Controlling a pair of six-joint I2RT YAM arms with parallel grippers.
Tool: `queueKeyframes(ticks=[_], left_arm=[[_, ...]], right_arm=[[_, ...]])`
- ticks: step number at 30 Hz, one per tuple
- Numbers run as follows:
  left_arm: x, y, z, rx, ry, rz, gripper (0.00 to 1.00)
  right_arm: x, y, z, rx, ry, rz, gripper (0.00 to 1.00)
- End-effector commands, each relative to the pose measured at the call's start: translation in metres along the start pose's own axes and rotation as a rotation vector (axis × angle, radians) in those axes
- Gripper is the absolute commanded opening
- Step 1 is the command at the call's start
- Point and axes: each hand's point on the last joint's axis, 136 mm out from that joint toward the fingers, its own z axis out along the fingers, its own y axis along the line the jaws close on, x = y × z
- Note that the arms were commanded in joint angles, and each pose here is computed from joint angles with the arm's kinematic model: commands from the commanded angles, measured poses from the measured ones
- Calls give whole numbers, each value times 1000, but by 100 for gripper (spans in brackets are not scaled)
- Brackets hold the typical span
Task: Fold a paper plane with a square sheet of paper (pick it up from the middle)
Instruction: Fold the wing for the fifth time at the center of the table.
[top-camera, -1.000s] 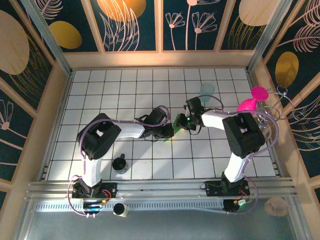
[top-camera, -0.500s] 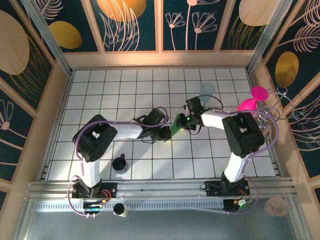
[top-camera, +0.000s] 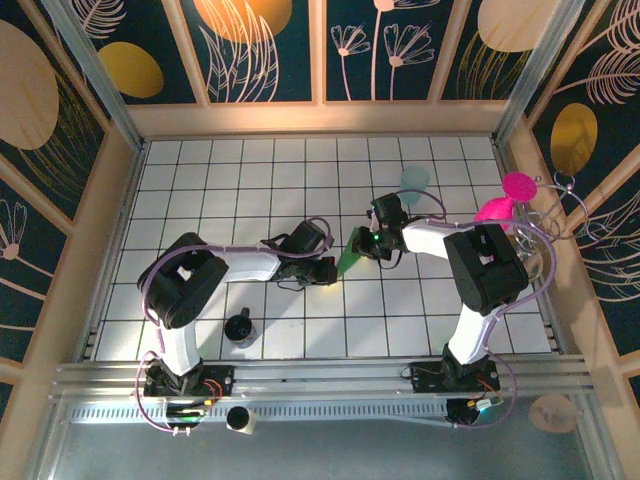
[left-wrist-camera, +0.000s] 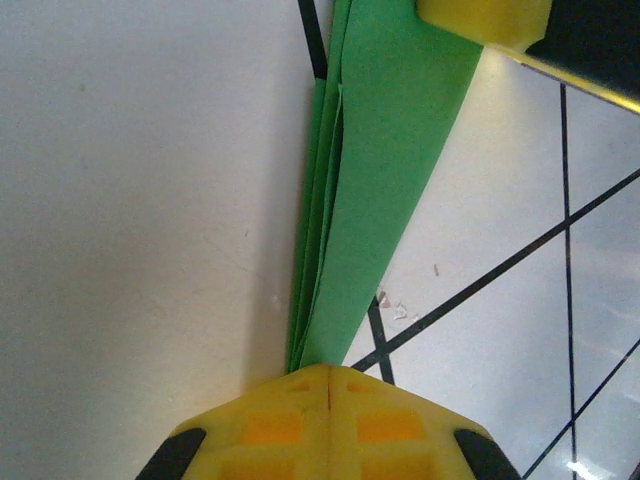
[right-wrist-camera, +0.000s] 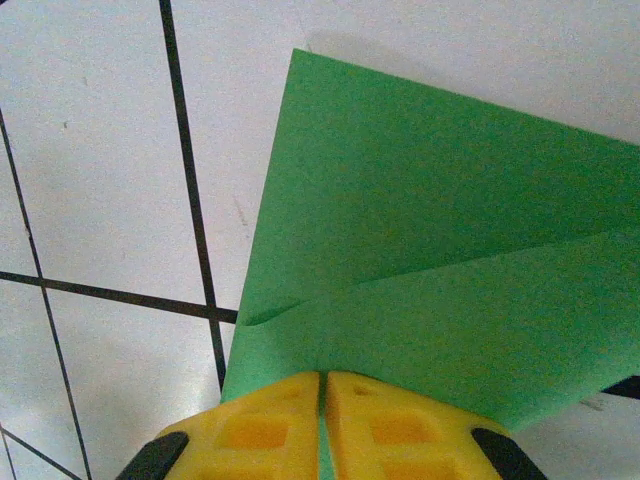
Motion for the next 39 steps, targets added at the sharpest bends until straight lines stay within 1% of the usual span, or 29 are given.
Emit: queueKeyframes(ticks=[1, 11, 13, 16, 18, 22, 25, 28, 32, 39], left_arm=[[51, 38, -5, -148, 168, -27, 0], [65, 48, -12, -222, 197, -9, 0], [63, 43, -16, -215, 196, 7, 0], [41, 18, -30, -169, 130, 56, 0], [17, -3, -41, -140, 56, 99, 1], [-9, -25, -47, -81, -26, 121, 1], [-24, -35, -39, -29, -74, 96, 0], [-35, -41, -25, 6, -98, 69, 0], [-43, -35, -10, 5, -112, 38, 0], [-47, -19, 4, -3, -121, -7, 0]], right_arm=[[35, -62, 17, 211, 108, 63, 13], [36, -63, 19, 212, 114, 64, 13], [35, -62, 18, 209, 111, 63, 13], [35, -60, 17, 201, 110, 62, 13], [34, -59, 17, 196, 108, 61, 13], [34, -56, 17, 181, 107, 60, 13], [33, -54, 17, 168, 104, 59, 13], [33, -50, 16, 152, 102, 56, 13], [28, -42, 13, 121, 90, 41, 13], [15, -19, 7, 38, 66, 14, 13]])
